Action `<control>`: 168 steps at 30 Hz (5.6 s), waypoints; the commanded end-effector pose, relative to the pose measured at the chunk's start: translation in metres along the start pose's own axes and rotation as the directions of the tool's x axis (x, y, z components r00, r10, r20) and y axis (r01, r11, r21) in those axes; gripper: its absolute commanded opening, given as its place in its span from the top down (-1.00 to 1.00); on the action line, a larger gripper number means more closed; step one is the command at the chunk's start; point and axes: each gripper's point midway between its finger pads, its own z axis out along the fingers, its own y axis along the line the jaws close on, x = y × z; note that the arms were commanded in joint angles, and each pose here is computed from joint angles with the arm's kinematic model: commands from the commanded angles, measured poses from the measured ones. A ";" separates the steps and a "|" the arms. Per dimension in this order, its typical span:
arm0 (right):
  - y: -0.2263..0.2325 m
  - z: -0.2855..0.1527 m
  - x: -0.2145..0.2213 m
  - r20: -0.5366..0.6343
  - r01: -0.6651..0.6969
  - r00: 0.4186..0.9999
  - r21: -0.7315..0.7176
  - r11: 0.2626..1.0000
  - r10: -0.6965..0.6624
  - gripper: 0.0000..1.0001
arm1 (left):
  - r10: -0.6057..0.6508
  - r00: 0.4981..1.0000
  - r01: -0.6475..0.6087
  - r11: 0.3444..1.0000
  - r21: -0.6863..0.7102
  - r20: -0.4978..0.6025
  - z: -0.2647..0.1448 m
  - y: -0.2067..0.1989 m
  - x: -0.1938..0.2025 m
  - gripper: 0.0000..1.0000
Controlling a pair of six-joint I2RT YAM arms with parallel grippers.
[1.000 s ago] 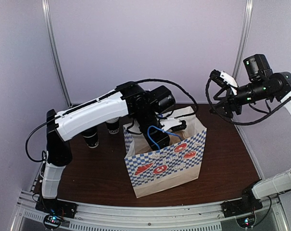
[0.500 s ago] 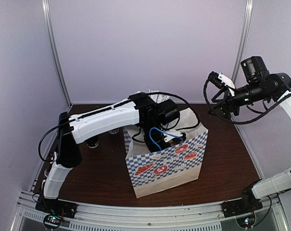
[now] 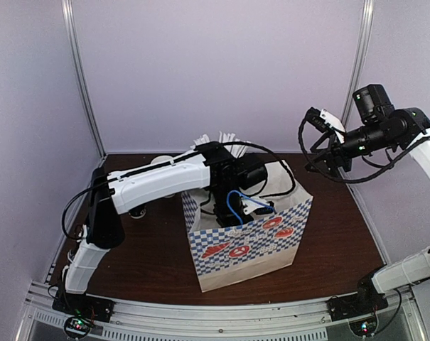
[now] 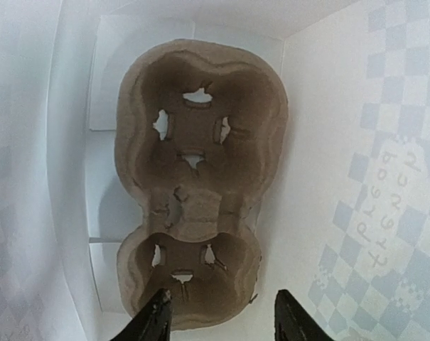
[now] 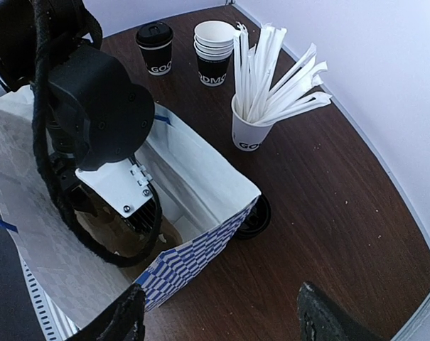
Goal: Pack the takeout coffee
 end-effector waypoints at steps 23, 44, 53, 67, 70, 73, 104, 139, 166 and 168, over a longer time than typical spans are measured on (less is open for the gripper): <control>0.012 0.000 -0.007 0.043 0.013 0.999 -0.096 0.995 -0.009 -0.45 | 0.313 0.753 -0.192 0.946 -0.262 0.579 -0.225 -0.035 -0.033 -0.27; 0.089 -0.004 -0.015 0.107 0.162 0.986 -0.398 0.903 -0.129 -0.41 | 0.222 0.851 -0.108 0.961 -0.255 0.476 -0.171 0.033 -0.035 0.03; 0.085 -0.008 -0.014 0.092 0.165 0.986 -0.363 0.917 -0.141 -0.37 | 0.278 0.819 -0.194 0.958 -0.213 0.502 -0.173 0.018 -0.045 0.75; 0.026 -0.038 0.008 0.150 -0.020 0.987 -0.266 0.964 0.062 -0.40 | 0.608 0.684 -0.475 0.790 -0.387 0.403 -0.170 -0.073 -0.036 0.97; 0.008 -0.034 0.019 0.141 -0.083 0.983 -0.228 0.970 0.117 -0.40 | 0.638 0.658 -0.521 0.769 -0.370 0.399 -0.165 -0.097 -0.027 0.98; 0.001 -0.028 0.027 0.129 -0.118 0.980 -0.229 0.966 0.151 -0.39 | 0.662 0.635 -0.545 0.749 -0.377 0.397 -0.162 -0.116 -0.018 0.98; -0.006 -0.016 0.023 0.168 -0.166 0.961 -0.284 0.944 0.219 -0.39 | 0.634 0.650 -0.390 0.752 -0.531 0.420 -0.166 -0.024 -0.060 0.92; 0.010 -0.014 0.035 0.194 -0.158 0.955 -0.304 0.939 0.224 -0.46 | -0.406 0.773 0.603 0.707 -0.369 0.487 -0.226 0.243 0.190 -0.82; 0.022 -0.015 0.039 0.216 -0.152 0.949 -0.327 0.933 0.231 -0.46 | -0.521 0.822 0.563 0.686 -0.461 0.228 -0.153 0.314 0.226 -0.84; 0.022 -0.015 0.039 0.216 -0.153 0.948 -0.327 0.933 0.232 -0.47 | -0.521 0.822 0.565 0.690 -0.453 0.231 -0.151 0.317 0.223 -0.78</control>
